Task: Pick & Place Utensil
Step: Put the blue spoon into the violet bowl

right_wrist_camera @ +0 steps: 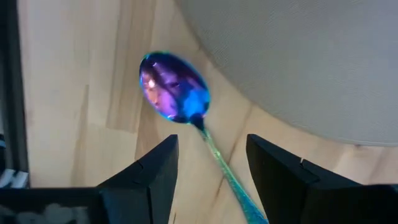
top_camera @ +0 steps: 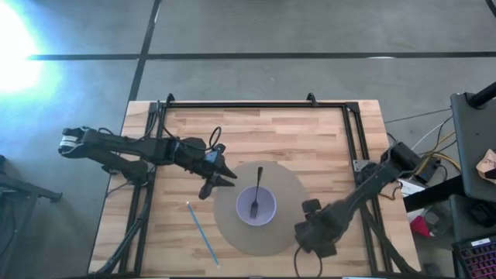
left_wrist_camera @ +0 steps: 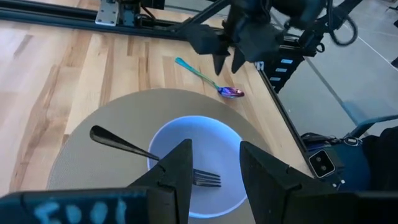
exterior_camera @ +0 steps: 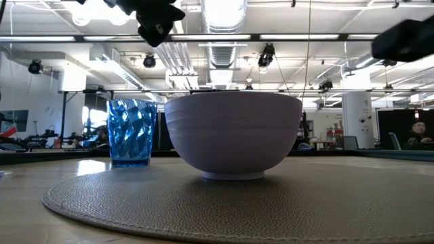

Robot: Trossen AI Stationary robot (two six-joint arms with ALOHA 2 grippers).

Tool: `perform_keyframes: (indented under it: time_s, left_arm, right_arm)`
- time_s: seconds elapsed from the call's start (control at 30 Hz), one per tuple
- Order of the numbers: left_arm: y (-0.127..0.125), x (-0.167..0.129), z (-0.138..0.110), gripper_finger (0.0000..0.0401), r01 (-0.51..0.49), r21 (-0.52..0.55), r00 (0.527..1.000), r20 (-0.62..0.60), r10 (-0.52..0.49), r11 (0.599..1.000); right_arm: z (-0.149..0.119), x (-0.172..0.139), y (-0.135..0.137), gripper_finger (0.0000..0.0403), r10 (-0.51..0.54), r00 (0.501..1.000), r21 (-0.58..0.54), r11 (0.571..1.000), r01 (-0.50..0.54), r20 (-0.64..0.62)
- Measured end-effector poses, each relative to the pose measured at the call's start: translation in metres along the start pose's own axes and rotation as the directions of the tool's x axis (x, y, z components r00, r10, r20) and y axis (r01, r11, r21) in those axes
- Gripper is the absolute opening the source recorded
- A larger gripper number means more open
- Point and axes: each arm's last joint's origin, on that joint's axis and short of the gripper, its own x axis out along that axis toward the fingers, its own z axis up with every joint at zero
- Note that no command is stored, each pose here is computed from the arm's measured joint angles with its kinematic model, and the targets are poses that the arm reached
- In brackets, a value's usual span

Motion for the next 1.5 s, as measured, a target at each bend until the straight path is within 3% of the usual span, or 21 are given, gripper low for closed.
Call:
perform_keyframes:
  time_s: [0.27,0.97,1.17,1.5]
  left_arm:
    - [-0.001,0.0,0.0,0.0124,0.005,0.001,1.0,-0.002,-0.005,1.0]
    - [-0.003,0.001,-0.002,0.0124,0.01,-0.003,1.0,-0.011,-0.01,1.0]
    - [-0.003,0.001,-0.002,0.0124,0.01,-0.004,1.0,-0.01,-0.01,1.0]
    - [-0.003,0.001,-0.003,0.0124,0.009,-0.006,1.0,-0.013,-0.009,1.0]
  right_arm:
    - [-0.006,0.029,0.015,0.0187,-0.049,0.994,-0.05,0.998,0.044,-0.102]
    - [-0.022,0.063,0.003,0.0172,-0.095,0.982,-0.072,0.994,0.084,-0.163]
    - [-0.024,0.066,0.001,0.0141,-0.083,0.983,-0.071,0.995,0.073,-0.163]
    - [-0.023,0.068,-0.001,0.0055,-0.087,0.983,-0.1,0.992,0.072,-0.163]
